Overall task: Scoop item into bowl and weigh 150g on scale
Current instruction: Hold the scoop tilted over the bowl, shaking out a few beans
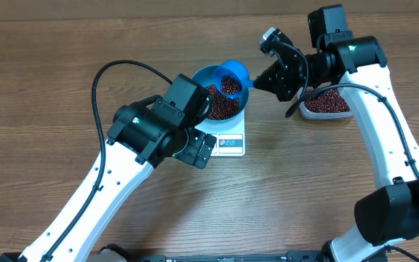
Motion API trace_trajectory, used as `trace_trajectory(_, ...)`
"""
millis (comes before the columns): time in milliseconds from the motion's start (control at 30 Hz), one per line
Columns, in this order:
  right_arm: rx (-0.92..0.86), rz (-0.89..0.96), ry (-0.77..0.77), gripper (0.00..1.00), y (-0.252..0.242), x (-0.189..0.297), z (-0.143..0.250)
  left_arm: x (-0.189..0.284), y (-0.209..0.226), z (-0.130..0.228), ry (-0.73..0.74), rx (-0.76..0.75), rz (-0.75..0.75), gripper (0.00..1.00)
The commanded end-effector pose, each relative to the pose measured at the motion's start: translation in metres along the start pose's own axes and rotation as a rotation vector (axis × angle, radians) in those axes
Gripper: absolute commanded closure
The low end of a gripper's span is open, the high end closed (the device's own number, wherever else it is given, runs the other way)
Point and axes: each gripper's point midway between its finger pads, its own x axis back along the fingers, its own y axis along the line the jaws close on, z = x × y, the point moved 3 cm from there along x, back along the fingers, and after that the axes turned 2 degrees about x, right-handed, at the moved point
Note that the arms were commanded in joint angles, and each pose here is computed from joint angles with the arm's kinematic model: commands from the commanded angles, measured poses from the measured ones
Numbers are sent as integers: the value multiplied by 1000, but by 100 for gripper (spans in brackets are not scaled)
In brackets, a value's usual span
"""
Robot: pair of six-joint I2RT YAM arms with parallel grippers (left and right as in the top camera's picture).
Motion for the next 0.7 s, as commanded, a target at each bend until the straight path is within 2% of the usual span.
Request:
trace_trajectory(0, 55, 2, -28, 96, 1, 3, -11, -2, -1, 0, 6, 2, -9, 0)
trace_trajectory(667, 103, -20, -38, 96, 4, 2, -12, -2, -1, 0, 6, 1, -9, 1)
